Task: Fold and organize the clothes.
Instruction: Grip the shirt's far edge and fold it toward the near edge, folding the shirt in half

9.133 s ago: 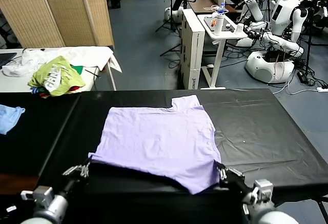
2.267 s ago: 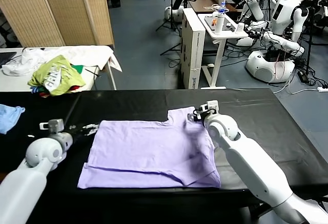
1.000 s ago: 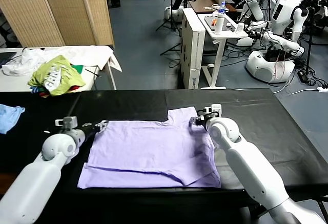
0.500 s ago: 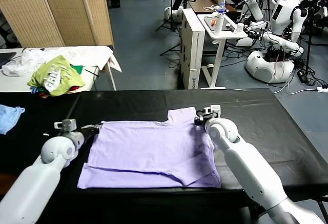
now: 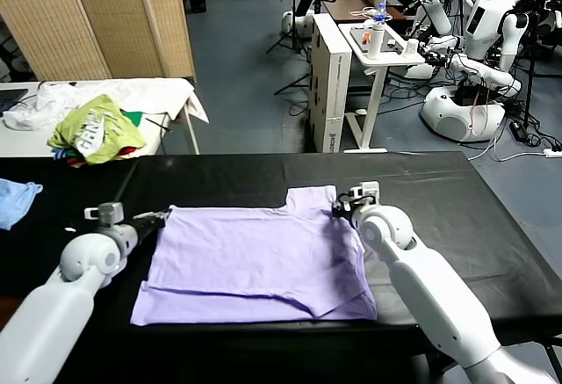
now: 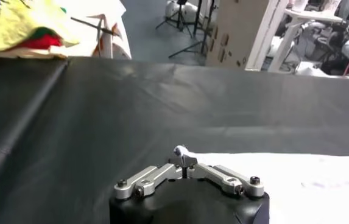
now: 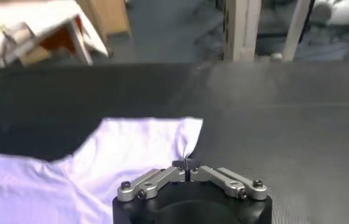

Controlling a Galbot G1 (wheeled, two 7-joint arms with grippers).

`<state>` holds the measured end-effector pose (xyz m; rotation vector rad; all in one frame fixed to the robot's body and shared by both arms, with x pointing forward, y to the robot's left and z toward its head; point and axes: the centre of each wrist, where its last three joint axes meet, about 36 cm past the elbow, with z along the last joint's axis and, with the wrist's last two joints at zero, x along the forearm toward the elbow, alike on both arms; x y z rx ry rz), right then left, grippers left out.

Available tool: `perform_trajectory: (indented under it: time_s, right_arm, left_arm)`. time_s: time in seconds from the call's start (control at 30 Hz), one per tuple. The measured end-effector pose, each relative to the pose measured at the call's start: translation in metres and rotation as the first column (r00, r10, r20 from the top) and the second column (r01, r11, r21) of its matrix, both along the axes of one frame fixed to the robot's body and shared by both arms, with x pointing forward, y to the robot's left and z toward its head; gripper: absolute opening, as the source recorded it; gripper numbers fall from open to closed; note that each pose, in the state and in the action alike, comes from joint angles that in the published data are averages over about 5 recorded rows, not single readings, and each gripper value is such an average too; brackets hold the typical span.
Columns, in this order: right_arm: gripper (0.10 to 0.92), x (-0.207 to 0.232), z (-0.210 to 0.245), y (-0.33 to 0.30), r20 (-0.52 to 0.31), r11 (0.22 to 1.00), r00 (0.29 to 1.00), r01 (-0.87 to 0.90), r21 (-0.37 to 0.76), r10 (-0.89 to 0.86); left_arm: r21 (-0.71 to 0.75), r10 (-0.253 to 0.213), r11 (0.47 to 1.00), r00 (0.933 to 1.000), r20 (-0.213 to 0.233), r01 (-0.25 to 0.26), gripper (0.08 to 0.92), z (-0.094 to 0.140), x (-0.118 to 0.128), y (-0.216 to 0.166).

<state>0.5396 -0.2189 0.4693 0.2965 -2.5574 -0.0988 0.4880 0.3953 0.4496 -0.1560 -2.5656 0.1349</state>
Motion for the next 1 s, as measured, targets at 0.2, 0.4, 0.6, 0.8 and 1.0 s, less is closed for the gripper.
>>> perform_trajectory:
  time_s: [0.2,0.4,0.6,0.8,1.0]
  right_arm:
    - [0.140,-0.021,0.012,-0.006,0.020,1.000,1.000,-0.017,-0.005,0.017]
    - [0.140,-0.051,0.026,-0.014,0.023,0.999,0.999,-0.039,-0.028,0.039]
    - [0.140,-0.088,0.040,-0.025,0.030,0.997,0.997,-0.065,-0.050,0.066]
    - [0.140,-0.124,0.040,-0.034,0.008,0.993,0.996,-0.088,-0.075,0.089]
    - [0.140,-0.157,0.033,-0.034,-0.033,0.990,0.993,-0.114,-0.089,0.111]
  left_arm:
    - [-0.004,-0.021,1.000,0.9995,0.022,0.021,0.146,0.014,-0.023,-0.001]
    - [0.004,-0.048,0.999,0.9979,0.042,0.048,0.146,0.028,-0.050,-0.003]
    - [0.011,-0.084,0.996,0.9955,0.044,0.083,0.146,0.036,-0.080,-0.012]
    - [0.031,-0.107,0.994,0.9938,0.030,0.106,0.146,0.040,-0.102,-0.020]
    - [0.065,-0.112,0.992,0.9935,0.017,0.111,0.146,0.041,-0.120,-0.022]
